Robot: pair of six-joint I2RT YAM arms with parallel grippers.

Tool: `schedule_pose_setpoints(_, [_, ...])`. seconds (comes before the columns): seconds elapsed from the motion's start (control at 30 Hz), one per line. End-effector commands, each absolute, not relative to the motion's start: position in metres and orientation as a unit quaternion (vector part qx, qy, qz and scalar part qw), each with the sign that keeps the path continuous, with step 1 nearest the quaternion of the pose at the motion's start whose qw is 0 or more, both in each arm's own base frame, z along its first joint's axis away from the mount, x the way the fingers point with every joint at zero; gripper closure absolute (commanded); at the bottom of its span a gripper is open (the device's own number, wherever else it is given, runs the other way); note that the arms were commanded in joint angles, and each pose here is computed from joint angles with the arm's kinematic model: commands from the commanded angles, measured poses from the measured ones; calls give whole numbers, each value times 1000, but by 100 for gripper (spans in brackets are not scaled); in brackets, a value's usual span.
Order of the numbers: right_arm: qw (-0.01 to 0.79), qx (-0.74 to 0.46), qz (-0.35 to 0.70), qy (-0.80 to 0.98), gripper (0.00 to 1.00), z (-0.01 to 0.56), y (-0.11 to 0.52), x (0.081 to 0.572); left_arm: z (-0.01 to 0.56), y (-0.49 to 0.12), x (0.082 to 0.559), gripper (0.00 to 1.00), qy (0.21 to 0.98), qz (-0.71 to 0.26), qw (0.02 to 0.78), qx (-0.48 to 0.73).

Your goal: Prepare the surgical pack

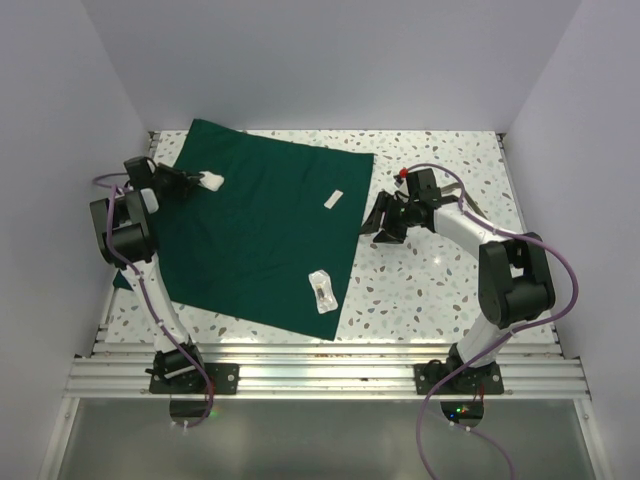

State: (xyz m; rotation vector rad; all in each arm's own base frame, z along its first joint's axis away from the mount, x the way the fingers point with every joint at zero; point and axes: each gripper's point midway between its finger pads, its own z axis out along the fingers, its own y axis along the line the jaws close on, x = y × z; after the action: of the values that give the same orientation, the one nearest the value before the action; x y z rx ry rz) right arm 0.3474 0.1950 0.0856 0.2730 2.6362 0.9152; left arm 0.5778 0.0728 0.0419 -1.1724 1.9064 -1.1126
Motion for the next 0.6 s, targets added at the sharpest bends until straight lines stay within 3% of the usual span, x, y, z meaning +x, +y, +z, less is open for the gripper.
schedule_pose_setpoints(0.0, [180,81,342,919,42,100,204,356,34,82,582,100,721,-414,330,-446])
schedule_pose_setpoints(0.47, [177,84,344,918,42,99,205,357,28,84,585,100,731,-406,323,-444])
schedule_pose_setpoints(0.57, [178,84,344,918,42,99,205,357,30,86,585,89,733,-402,324,-443])
